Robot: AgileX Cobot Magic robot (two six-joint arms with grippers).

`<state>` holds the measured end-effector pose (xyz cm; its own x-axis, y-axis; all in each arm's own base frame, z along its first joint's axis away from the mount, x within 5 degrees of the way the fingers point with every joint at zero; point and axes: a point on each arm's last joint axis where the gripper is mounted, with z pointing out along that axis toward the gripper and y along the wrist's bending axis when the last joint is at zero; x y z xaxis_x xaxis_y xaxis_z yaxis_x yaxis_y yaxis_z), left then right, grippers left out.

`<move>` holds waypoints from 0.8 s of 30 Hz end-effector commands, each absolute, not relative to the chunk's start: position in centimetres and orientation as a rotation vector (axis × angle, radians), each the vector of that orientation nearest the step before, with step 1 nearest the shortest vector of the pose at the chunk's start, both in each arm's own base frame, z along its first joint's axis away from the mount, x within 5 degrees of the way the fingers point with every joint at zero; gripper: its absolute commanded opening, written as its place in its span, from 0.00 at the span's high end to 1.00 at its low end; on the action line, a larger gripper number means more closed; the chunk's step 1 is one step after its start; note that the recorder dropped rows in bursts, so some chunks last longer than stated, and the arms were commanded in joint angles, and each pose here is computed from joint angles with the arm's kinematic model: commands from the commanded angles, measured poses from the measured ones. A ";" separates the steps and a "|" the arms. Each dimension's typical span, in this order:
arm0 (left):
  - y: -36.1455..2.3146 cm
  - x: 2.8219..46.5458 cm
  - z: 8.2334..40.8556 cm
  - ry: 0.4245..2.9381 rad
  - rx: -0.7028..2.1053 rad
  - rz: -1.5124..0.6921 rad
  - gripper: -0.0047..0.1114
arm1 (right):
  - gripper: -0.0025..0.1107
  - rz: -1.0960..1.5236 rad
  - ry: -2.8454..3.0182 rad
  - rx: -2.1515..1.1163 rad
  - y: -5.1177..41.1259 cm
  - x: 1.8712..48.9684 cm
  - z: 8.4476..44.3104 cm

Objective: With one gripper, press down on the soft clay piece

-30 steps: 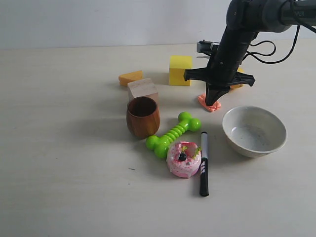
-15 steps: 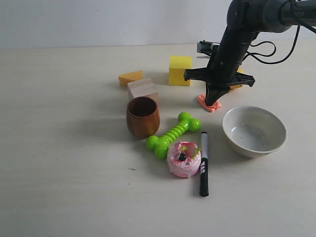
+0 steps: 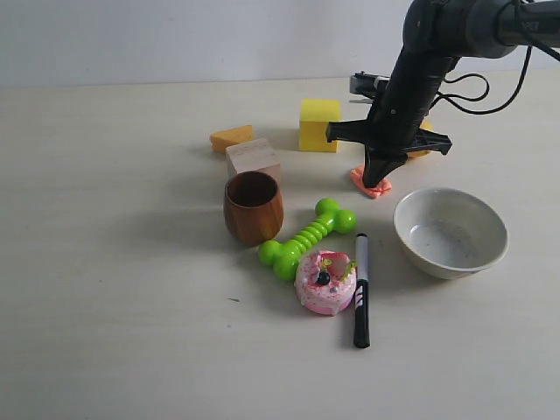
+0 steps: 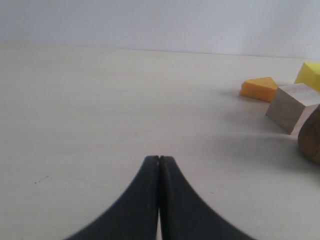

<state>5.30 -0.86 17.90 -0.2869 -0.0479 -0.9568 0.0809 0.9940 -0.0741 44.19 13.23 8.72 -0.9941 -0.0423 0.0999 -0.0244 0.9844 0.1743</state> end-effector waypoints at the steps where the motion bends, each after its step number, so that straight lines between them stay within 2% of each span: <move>1: -0.8 5.3 18.1 1.839 0.021 -0.122 0.96 | 0.98 -0.124 -2.824 0.073 12.9 41.4 -0.5; 24: -0.8 5.3 18.1 1.839 0.021 -0.122 0.96 | 0.98 -0.124 -2.811 0.077 12.9 41.4 0.3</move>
<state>5.30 -0.86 17.90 -0.2869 -0.0479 -0.9568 0.0809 0.9940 -0.0741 44.17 13.22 8.56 -0.9928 -0.0380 0.1132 -0.0170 0.9833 0.1811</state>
